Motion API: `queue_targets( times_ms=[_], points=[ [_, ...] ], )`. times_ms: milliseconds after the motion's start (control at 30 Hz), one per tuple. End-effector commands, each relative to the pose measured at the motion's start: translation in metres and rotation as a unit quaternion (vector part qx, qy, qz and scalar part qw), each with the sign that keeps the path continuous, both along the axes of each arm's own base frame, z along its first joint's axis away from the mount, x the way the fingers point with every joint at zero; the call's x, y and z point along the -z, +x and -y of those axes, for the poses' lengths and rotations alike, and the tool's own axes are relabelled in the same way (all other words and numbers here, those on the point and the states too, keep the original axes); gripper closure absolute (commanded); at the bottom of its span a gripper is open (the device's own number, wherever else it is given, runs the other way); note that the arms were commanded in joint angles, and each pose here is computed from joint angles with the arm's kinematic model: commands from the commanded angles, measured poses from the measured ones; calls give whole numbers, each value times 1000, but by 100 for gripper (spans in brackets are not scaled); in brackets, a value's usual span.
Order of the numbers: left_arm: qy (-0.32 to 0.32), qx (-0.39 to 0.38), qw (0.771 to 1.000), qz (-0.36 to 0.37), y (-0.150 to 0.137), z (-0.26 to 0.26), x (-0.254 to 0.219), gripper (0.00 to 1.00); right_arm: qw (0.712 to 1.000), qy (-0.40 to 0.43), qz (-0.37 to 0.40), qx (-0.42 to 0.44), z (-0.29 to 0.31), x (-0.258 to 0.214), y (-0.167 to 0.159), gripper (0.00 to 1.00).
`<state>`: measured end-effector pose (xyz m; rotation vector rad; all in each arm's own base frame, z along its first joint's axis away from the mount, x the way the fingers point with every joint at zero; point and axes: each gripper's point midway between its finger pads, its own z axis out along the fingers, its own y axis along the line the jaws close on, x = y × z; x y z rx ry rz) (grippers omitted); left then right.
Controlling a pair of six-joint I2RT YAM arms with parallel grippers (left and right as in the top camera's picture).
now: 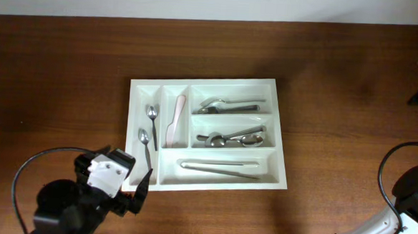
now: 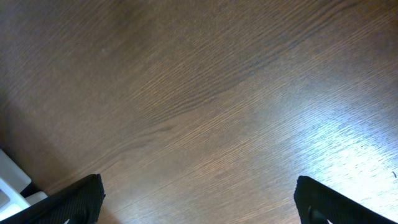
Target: Pack container
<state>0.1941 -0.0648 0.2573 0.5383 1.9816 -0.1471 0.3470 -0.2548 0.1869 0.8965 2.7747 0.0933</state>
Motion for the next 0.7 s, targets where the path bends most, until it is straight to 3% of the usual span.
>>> queue_targets(
  times_ms=[0,267,667],
  points=[
    [21,-32,998,47,12,-14,20,1,1000,3,1,2,-2,0,1,1],
    [16,-75,990,119,23,-31,53,1,1000,3,1,2,-2,0,1,1],
    [7,-82,974,210,38,-33,65,1,1000,3,1,2,-2,0,1,1]
  ],
)
